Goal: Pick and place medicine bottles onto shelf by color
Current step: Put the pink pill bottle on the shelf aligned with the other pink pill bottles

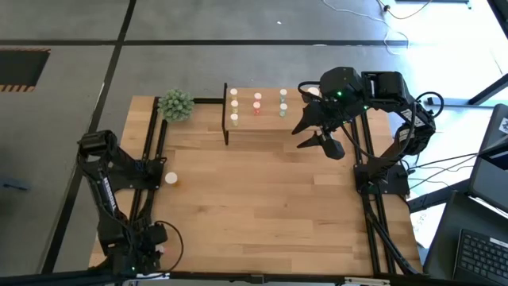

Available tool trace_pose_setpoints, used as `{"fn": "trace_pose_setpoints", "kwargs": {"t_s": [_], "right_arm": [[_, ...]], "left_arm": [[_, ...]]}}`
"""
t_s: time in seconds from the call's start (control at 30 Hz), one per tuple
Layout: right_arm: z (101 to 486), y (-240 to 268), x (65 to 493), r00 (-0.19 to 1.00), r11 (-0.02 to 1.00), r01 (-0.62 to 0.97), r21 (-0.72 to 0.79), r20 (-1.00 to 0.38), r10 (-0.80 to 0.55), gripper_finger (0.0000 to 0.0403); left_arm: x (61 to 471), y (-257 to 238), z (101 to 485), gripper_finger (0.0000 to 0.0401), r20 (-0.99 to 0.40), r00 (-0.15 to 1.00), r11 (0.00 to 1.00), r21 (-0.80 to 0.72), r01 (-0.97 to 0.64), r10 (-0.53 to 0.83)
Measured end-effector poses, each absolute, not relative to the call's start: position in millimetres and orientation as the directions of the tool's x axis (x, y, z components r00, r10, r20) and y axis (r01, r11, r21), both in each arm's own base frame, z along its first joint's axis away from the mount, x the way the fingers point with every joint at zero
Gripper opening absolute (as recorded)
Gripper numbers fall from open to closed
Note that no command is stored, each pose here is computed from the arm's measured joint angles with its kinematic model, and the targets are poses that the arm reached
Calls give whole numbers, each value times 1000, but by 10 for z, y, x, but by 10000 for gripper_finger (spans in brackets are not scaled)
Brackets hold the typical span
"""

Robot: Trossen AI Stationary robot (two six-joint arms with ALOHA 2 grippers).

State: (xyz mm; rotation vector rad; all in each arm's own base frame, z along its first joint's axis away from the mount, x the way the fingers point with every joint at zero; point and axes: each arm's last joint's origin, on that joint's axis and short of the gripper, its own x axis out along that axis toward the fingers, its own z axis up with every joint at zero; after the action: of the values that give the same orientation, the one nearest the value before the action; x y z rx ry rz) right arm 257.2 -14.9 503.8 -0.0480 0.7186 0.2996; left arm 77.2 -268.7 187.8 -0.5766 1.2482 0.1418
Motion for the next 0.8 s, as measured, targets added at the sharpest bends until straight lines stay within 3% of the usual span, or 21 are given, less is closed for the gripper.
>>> {"fn": "trace_pose_setpoints", "kwargs": {"t_s": [0.8], "right_arm": [[5038,-149,2572,712,956,-287,59,-654,254,198]], "left_arm": [[765,-2702,1877,229,-927,299,845,-339,-413,-226]]}}
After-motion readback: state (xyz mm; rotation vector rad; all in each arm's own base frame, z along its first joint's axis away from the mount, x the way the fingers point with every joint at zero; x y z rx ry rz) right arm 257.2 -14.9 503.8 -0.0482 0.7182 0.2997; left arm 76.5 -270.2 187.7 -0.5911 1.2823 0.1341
